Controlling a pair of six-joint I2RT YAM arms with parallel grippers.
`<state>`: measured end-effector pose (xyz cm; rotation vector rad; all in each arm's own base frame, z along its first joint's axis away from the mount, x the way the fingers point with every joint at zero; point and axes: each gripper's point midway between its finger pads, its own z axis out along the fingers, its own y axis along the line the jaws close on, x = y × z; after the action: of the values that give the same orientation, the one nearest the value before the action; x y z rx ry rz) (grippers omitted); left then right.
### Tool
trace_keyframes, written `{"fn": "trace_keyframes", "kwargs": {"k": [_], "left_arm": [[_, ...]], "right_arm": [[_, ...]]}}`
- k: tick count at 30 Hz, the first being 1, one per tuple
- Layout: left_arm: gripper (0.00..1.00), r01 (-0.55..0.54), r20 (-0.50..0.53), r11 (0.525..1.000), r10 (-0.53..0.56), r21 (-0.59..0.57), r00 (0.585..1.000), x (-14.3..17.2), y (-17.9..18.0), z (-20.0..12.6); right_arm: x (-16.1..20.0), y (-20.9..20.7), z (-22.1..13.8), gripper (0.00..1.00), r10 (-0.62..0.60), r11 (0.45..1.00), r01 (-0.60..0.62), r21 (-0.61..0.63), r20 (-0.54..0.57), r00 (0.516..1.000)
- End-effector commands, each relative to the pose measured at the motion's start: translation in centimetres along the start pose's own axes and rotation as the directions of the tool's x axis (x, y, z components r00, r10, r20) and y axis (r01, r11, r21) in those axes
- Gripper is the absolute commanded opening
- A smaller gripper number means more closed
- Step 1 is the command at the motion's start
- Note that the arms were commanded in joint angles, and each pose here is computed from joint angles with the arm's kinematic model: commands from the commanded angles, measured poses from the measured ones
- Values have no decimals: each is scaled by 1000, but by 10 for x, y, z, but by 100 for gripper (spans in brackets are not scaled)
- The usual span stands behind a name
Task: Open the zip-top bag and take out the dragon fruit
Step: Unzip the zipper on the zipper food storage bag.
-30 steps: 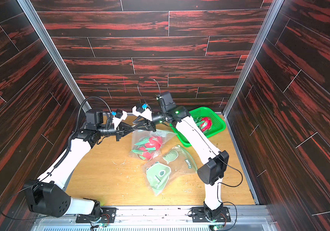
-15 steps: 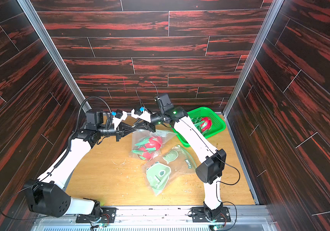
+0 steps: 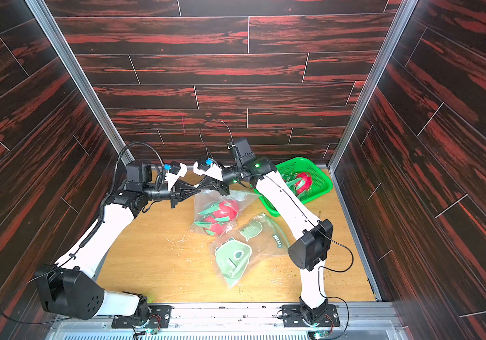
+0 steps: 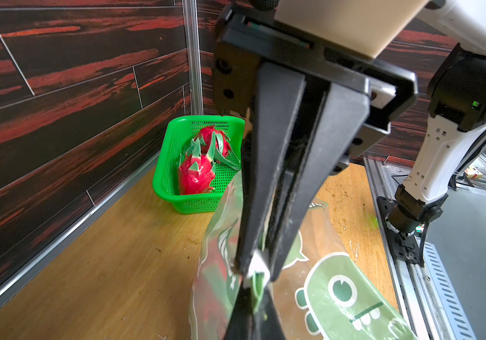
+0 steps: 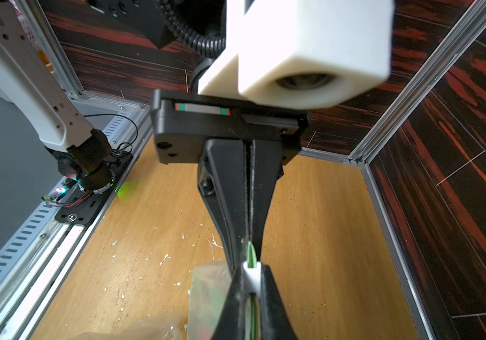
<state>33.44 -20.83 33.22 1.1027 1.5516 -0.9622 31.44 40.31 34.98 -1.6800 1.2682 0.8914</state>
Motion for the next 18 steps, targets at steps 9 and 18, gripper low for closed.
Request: {"fn": "trace_keyframes", "kwargs": {"k": [9,18], "left_arm": [[0,-103,73,985,114,-138,991,-47,-1,-18],[0,-90,163,920,162,-381,973,-69,16,-45]], "right_arm": [[14,-15,-14,0,59,996,-57,64,-30,998],[43,-22,-42,0,102,985,-99,144,-16,995]]}}
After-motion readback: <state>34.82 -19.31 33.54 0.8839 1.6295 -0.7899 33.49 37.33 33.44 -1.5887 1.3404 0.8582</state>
